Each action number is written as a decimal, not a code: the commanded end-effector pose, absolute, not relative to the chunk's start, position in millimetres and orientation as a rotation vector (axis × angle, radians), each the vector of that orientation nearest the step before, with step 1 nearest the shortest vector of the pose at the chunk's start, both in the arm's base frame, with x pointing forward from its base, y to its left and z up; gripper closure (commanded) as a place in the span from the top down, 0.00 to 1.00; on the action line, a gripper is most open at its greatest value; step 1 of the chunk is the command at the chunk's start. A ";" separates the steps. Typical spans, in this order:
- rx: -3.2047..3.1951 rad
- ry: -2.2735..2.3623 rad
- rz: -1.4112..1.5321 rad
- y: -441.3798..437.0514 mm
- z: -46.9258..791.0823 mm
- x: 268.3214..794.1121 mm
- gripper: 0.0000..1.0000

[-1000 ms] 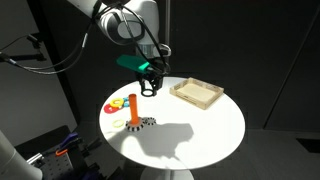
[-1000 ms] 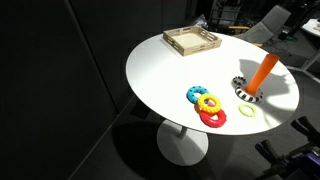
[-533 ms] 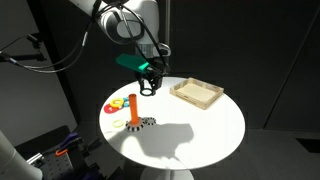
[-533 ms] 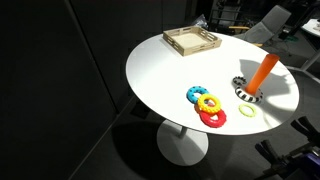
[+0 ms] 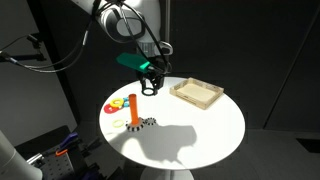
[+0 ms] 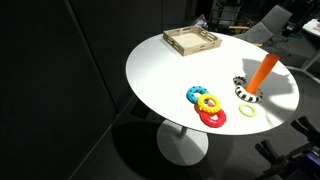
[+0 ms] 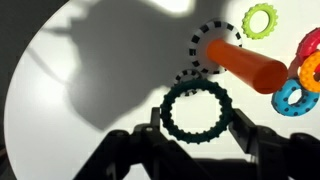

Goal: Put a ring on the stack tower

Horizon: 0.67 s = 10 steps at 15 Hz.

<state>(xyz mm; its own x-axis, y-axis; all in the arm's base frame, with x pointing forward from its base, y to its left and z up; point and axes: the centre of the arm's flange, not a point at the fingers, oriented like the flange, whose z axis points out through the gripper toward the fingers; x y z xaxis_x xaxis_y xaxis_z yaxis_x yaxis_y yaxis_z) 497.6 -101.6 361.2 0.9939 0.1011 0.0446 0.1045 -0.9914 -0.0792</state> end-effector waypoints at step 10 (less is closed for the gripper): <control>-3.054 -0.205 -0.041 -86.4 355.2 499.7 0.45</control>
<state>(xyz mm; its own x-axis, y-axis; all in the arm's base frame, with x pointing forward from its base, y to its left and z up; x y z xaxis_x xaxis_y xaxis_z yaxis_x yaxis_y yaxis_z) 498.4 -96.5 356.5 0.9932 0.1113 0.0354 0.1138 -0.9902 -0.0812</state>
